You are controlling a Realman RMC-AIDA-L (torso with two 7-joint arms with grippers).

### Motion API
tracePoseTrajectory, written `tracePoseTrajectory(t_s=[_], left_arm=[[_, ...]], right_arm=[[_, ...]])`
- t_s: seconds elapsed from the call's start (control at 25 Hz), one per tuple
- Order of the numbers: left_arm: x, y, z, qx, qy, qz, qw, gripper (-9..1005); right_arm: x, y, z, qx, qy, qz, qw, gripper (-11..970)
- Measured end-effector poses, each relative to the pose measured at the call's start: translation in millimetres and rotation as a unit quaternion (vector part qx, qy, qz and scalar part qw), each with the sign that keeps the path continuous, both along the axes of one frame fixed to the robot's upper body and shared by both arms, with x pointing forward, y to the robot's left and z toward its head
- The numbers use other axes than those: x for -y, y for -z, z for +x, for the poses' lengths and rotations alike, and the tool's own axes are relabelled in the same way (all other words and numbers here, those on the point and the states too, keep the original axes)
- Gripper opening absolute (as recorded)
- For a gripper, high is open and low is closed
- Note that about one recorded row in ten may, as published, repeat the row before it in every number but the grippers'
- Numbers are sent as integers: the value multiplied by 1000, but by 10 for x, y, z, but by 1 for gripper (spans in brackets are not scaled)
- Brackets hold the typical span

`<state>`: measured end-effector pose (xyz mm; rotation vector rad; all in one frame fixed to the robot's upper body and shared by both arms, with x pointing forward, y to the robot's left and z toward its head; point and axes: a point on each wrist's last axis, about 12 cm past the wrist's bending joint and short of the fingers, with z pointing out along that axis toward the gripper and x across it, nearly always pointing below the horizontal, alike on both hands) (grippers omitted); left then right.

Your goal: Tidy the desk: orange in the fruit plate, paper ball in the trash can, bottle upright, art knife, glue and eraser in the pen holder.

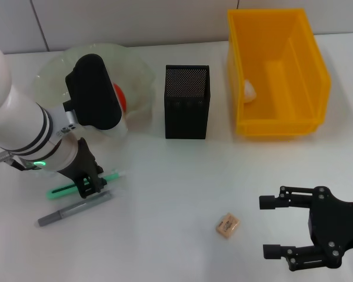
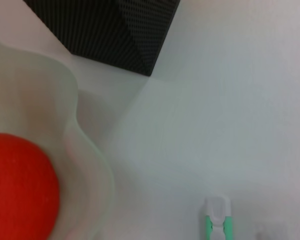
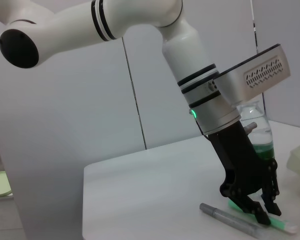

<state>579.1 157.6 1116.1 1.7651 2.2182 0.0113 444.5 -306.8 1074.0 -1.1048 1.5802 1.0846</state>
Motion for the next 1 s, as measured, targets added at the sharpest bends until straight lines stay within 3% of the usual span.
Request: tracePoseTrajectory(t_s=[0.48,0.76,0.92,1.0], left_arm=[[16,-107,-7,-5,-4,-26,1000,193],[-25,-334,-70,-9,-4,-86,996,195],[54,-567,-203,2,28,-156,987,197],[54,-567,-203,2,28,-156,987,197]], right_arm=[[-2,-9,-9,0,-3,4,1000,779],[7,-13,-6,1,-1,4,1000,779],[14,-16,-5,1,1,5,1000,779],[16,-16,-5,2,3,6,1000,779]])
